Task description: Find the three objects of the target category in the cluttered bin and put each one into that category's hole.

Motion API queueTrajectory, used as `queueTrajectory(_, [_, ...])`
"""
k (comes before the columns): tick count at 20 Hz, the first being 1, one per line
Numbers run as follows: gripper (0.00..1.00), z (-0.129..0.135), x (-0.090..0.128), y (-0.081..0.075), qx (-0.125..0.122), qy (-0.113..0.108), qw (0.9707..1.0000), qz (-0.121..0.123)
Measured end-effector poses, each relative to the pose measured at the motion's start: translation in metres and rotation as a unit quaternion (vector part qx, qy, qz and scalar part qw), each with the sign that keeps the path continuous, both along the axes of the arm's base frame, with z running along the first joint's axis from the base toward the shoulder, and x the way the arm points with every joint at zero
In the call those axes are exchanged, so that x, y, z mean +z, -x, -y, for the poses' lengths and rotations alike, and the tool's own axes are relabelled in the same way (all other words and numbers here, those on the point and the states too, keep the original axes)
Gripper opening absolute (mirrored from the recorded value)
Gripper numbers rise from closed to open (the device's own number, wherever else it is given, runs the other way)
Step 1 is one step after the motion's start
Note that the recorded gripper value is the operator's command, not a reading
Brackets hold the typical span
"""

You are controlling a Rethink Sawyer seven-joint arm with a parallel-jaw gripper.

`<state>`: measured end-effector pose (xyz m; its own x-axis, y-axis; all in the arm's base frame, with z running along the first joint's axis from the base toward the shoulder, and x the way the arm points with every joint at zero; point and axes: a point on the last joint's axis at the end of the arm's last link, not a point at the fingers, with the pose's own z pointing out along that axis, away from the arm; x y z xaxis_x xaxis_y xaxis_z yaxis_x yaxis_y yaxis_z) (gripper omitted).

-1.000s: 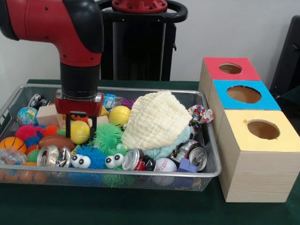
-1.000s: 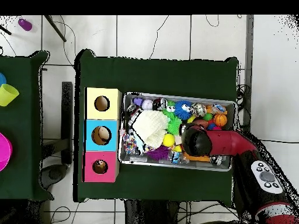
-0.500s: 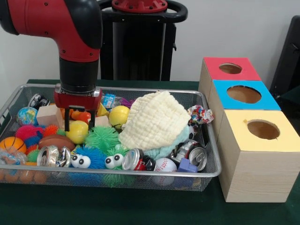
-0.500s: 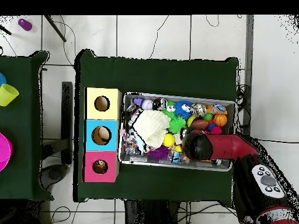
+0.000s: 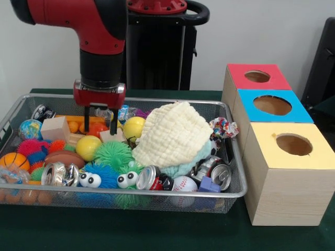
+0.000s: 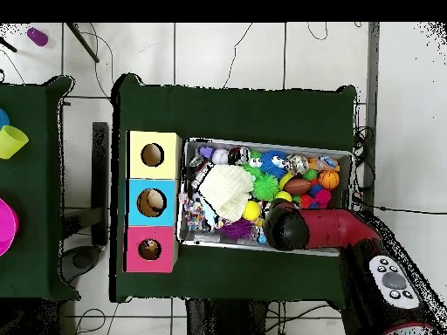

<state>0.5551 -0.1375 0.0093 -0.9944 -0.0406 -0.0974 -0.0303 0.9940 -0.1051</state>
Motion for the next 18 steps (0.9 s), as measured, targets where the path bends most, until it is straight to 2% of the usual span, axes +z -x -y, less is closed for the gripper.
queueTrajectory(5, [1.00,-0.012,0.016,0.013,0.008,0.006,0.9999,-0.007])
queueTrajectory(11, [1.00,-0.015,0.019,0.016,0.009,0.011,0.9998,-0.010])
queueTrajectory(18, [1.00,-0.023,0.019,0.014,0.005,0.006,0.9999,-0.013])
